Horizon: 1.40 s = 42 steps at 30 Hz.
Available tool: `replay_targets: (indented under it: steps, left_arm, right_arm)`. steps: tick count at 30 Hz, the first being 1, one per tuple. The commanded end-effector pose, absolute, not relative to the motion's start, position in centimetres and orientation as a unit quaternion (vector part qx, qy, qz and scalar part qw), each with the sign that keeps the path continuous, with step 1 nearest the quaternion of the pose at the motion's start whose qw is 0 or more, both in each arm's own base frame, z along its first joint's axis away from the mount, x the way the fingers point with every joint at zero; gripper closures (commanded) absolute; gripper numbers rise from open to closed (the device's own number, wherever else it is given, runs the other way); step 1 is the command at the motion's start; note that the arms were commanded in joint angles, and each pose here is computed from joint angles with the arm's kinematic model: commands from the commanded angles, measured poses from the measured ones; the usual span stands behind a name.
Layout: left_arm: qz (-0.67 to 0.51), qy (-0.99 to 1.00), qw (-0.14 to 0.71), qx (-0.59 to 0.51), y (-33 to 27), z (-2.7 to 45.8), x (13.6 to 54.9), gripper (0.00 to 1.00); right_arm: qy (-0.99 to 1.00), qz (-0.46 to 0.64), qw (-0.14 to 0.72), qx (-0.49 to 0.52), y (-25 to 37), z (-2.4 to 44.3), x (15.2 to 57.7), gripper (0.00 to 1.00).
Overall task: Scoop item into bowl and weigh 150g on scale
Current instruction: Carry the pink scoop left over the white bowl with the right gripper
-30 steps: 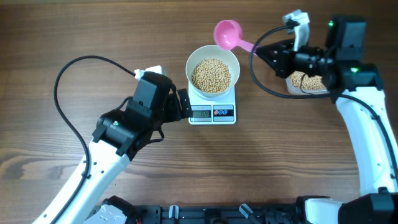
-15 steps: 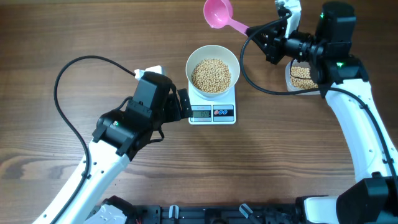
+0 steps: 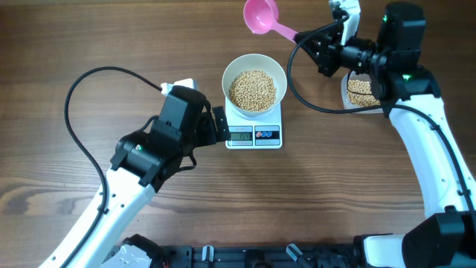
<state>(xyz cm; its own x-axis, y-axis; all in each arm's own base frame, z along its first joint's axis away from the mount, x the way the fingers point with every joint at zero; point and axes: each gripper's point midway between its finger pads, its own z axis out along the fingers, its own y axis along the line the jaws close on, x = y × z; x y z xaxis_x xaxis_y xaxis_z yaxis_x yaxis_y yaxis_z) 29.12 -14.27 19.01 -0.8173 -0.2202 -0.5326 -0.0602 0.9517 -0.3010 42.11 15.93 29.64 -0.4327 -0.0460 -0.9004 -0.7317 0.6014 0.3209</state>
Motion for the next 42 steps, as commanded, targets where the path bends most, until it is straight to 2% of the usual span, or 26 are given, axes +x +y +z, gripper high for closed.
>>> replay_targets:
  steps: [1, 28, 39, 42]
  left_arm:
    - [-0.133, 0.942, 0.3, -0.074, -14.0, 19.3, 29.3, 0.0]
    - [-0.133, 0.942, 0.3, -0.074, -14.0, 19.3, 29.3, 0.0]
    - [-0.133, 0.942, 0.3, -0.074, -14.0, 19.3, 29.3, 0.0]
    - [-0.133, 0.942, 0.3, -0.074, -14.0, 19.3, 29.3, 0.0]
  right_arm:
    - [0.764, 0.37, 0.464, -0.254, 16.1, 29.5, 42.3, 0.96]
    - [0.775, 0.375, 0.441, -0.253, 16.8, 28.6, 41.5, 0.96]
    - [0.808, 0.309, 0.422, -0.271, 18.6, 25.9, 41.1, 0.96]
    - [0.823, 0.259, 0.416, -0.286, 18.2, 24.5, 41.1, 0.96]
